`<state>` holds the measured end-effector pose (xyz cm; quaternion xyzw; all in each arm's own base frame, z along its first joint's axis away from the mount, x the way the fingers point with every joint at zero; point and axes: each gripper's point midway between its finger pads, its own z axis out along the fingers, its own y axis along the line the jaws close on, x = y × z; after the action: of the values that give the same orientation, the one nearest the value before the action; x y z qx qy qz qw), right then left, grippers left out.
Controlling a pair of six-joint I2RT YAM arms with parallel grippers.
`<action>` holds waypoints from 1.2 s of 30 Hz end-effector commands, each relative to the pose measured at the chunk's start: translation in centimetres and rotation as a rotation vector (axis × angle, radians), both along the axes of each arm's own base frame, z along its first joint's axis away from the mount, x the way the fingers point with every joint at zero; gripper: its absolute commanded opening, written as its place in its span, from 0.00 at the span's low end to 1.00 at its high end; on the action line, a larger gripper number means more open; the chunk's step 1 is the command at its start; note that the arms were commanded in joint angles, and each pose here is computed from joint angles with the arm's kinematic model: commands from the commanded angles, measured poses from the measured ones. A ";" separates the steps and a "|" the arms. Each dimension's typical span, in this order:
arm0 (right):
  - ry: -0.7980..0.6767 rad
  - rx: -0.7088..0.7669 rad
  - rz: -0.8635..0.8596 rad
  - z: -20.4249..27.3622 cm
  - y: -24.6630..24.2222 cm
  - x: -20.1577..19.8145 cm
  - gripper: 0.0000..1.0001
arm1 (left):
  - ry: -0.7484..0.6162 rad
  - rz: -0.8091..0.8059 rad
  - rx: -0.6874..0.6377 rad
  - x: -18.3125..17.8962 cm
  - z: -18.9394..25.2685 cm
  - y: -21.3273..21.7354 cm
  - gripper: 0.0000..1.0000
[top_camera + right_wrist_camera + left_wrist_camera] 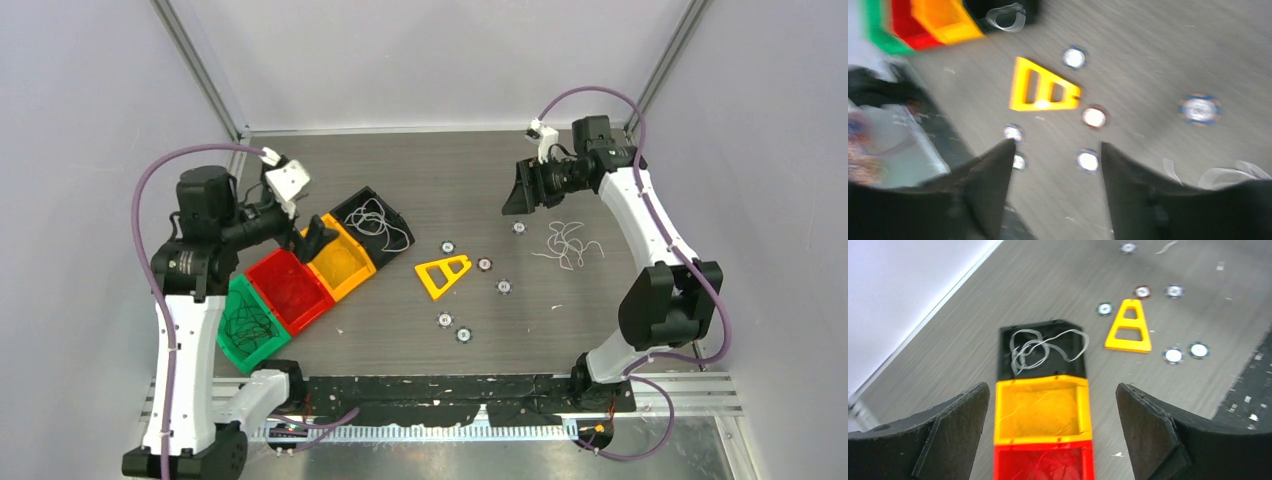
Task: Untangle the cables
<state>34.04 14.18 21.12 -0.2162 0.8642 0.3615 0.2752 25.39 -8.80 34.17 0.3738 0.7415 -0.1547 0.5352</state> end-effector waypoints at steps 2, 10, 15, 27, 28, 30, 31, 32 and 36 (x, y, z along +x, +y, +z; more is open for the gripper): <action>-0.005 -0.491 -0.162 -3.7 -10.0 -0.3 1.00 | 0.082 -0.105 -0.065 -0.5 -1.1 -4.5 1.00; 0.166 -0.730 -0.333 -11.0 -20.0 -0.9 0.95 | 0.104 -0.126 -0.089 -0.1 -2.4 -6.2 0.99; 0.271 -0.638 -0.289 -15.7 -18.5 0.7 0.96 | 0.096 -0.034 -0.048 0.9 -3.3 -4.9 0.99; 0.174 -0.423 -0.163 -13.9 -10.8 4.4 0.07 | 0.091 0.042 -0.069 0.0 -4.1 -3.9 0.99; 0.144 -0.396 -0.128 -12.9 -9.2 4.4 0.06 | 0.088 0.020 -0.083 -0.2 -4.0 -4.3 1.00; 0.060 -0.299 -0.062 -9.7 -5.7 4.4 0.06 | 0.066 -0.042 -0.124 -0.5 -3.5 -5.4 1.00; 0.007 -0.232 -0.027 -7.2 -3.8 4.2 0.06 | 0.042 -0.074 -0.149 -0.4 -3.0 -6.0 1.00; -0.022 -0.167 0.036 -5.7 -1.3 3.6 0.06 | 0.025 -0.113 -0.178 -0.5 -2.6 -6.7 1.00; -0.153 -0.032 0.179 1.0 4.6 1.7 0.06 | -0.004 -0.249 -0.271 -0.3 -1.5 -9.3 1.00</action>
<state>36.82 12.02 11.24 -0.2483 0.9133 0.2525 0.2014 24.80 -14.96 29.24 0.3543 0.7387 -0.2492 0.5163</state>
